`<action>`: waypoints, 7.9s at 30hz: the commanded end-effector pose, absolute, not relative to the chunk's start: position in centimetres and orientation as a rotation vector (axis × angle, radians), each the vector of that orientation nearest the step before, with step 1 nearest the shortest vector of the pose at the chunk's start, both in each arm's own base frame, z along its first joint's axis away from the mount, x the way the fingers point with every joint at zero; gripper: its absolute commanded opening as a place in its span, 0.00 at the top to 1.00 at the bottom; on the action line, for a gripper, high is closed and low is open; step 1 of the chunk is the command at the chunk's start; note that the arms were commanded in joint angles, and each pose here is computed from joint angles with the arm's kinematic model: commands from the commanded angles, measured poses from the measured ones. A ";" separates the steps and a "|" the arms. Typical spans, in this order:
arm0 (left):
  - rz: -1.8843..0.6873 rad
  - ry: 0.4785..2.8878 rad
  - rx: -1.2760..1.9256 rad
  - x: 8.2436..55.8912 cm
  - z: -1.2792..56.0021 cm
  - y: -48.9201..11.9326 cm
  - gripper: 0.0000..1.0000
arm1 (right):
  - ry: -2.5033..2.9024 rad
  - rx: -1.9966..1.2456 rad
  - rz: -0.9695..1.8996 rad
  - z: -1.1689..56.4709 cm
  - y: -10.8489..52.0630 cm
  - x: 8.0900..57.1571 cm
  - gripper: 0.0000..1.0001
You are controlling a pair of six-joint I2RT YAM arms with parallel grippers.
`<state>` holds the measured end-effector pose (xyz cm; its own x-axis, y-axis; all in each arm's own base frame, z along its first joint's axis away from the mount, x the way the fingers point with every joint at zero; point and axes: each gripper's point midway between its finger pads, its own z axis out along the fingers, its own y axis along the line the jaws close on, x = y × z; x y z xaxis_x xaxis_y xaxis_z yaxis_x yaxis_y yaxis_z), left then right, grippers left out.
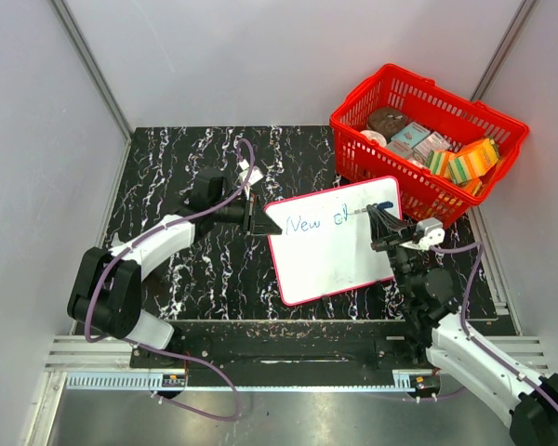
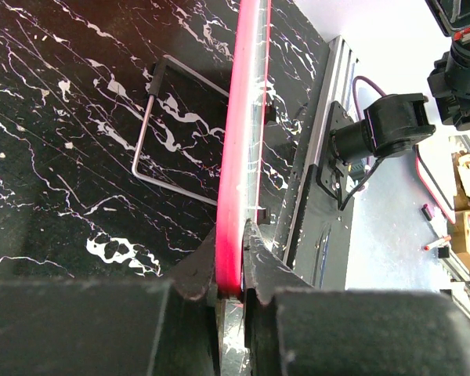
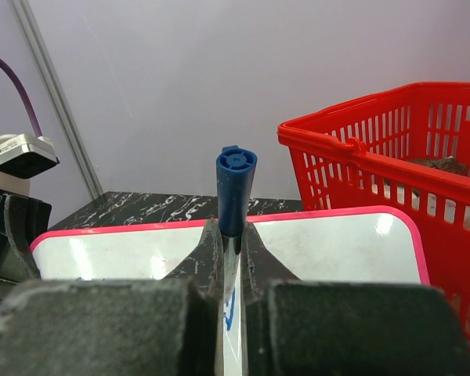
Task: Write a sentence on the whiteboard
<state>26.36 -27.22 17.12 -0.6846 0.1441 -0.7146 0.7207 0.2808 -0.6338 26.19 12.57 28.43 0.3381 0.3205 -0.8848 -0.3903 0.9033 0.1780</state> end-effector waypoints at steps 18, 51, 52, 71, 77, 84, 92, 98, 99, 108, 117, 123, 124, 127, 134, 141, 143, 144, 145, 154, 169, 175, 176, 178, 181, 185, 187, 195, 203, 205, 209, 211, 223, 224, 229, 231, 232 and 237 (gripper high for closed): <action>-1.135 2.012 0.876 28.3 14.3 -25.8 1.00 | 1.079 -0.009 0.426 29.8 11.6 26.8 1.00; -1.129 2.019 0.875 28.1 14.1 -25.8 1.00 | 1.156 -0.027 0.451 27.7 12.3 27.0 1.00; -1.127 2.022 0.874 28.1 14.1 -25.8 1.00 | 1.158 -0.027 0.454 27.7 12.4 27.1 1.00; -1.126 2.032 0.879 27.9 13.9 -26.0 1.00 | 1.147 0.004 0.431 28.2 12.1 27.7 1.00; -1.128 2.038 0.880 27.9 13.7 -26.0 1.00 | 1.141 0.031 0.420 28.2 11.6 27.9 1.00; -1.112 2.026 0.903 27.9 13.6 -26.0 1.00 | 1.133 0.053 0.410 28.3 11.2 27.9 1.00; -1.108 2.032 0.904 27.9 13.5 -26.0 1.00 | 1.146 0.054 0.406 27.9 11.1 27.9 1.00; -1.109 2.028 0.909 27.8 13.6 -26.0 1.00 | 1.156 0.064 0.395 27.7 10.7 27.7 1.00; -1.109 2.027 0.909 27.8 13.6 -26.1 1.00 | 1.155 0.064 0.398 27.8 10.7 27.6 1.00; -1.108 2.032 0.907 27.8 13.6 -26.0 1.00 | 1.194 0.069 0.399 26.5 10.5 27.4 1.00; -1.095 2.042 0.905 27.9 13.3 -25.9 1.00 | 1.246 0.066 0.404 25.4 10.8 27.5 1.00; -1.089 2.047 0.905 27.9 13.2 -25.9 1.00 | 1.262 0.076 0.414 24.8 10.6 27.2 1.00; -1.089 2.045 0.905 27.9 13.3 -25.9 1.00 | 1.262 0.079 0.413 24.8 10.5 27.2 1.00; -1.088 2.049 0.904 27.9 13.2 -25.9 1.00 | 1.246 0.077 0.414 25.4 10.5 27.1 1.00; -1.082 2.052 0.907 27.9 13.1 -25.9 1.00 | 1.140 0.076 0.459 29.3 10.5 26.2 1.00; -1.075 2.060 0.908 27.9 12.9 -25.9 1.00 | 1.104 0.085 0.426 31.0 10.0 26.3 1.00; -1.074 2.058 0.909 27.9 13.0 -25.9 1.00 | 1.104 0.088 0.415 31.1 9.9 26.5 1.00; -1.073 2.059 0.911 27.9 12.9 -25.9 1.00 | 1.106 0.097 0.405 31.0 9.7 26.6 1.00; -1.075 2.056 0.913 27.9 13.0 -26.0 1.00 | 1.112 0.101 0.397 30.8 9.7 26.8 1.00; -1.075 2.061 0.916 27.8 12.7 -26.0 1.00 | 1.115 0.141 0.344 30.2 8.7 27.2 1.00; -1.068 2.069 0.918 27.7 12.6 -25.9 1.00 | 1.147 0.141 0.326 29.0 8.9 27.8 1.00; -1.066 2.065 0.920 27.7 12.7 -25.9 1.00 | 1.148 0.142 0.334 28.8 9.0 28.0 1.00; -1.066 2.063 0.922 27.7 12.7 -26.0 1.00 | 1.149 0.139 0.341 28.8 9.2 28.0 1.00; -1.064 2.067 0.920 27.8 12.6 -25.9 1.00 | 1.150 0.125 0.361 28.6 9.6 27.9 1.00; -1.065 2.071 0.919 27.8 12.5 -25.9 1.00 | 1.154 0.112 0.375 28.4 9.9 27.8 1.00; -1.064 2.072 0.920 27.7 12.5 -26.0 1.00 | 1.171 0.106 0.384 27.9 10.0 27.7 1.00; -1.065 2.071 0.922 27.7 12.5 -26.0 1.00 | 1.188 0.101 0.392 27.3 10.2 27.7 1.00; -1.059 2.075 0.922 27.7 12.4 -26.0 1.00 | 1.224 0.094 0.400 26.1 10.2 27.3 1.00; -1.052 2.083 0.923 27.7 12.2 -25.9 1.00 | 1.235 0.106 0.383 25.9 9.8 27.2 1.00; -1.049 2.083 0.925 27.7 12.2 -25.9 1.00 | 1.234 0.111 0.376 25.9 9.6 27.2 1.00; -1.050 2.084 0.926 27.6 12.2 -26.0 1.00 | 1.231 0.128 0.358 26.2 9.3 27.5 1.00; -1.049 2.086 0.925 27.7 12.1 -25.9 1.00 | 1.225 0.132 0.351 26.6 9.3 27.6 1.00; -1.044 2.082 0.929 27.7 12.2 -25.9 1.00 | 1.200 0.171 0.304 27.9 8.5 28.2 1.00; -1.044 2.083 0.929 27.7 12.1 -26.0 1.00 | 1.198 0.174 0.303 28.0 8.4 28.2 1.00; -1.043 2.087 0.928 27.6 12.0 -25.9 1.00 | 1.183 0.176 0.313 28.2 8.4 28.0 1.00; -1.044 2.085 0.930 27.7 12.0 -26.0 1.00 | 1.180 0.176 0.312 28.2 8.4 28.0 1.00; -1.042 2.084 0.930 27.7 12.1 -26.0 1.00 | 1.170 0.176 0.319 28.5 8.4 27.9 1.00; -1.041 2.086 0.931 27.7 12.1 -26.0 1.00 | 1.156 0.172 0.327 29.1 8.5 27.9 1.00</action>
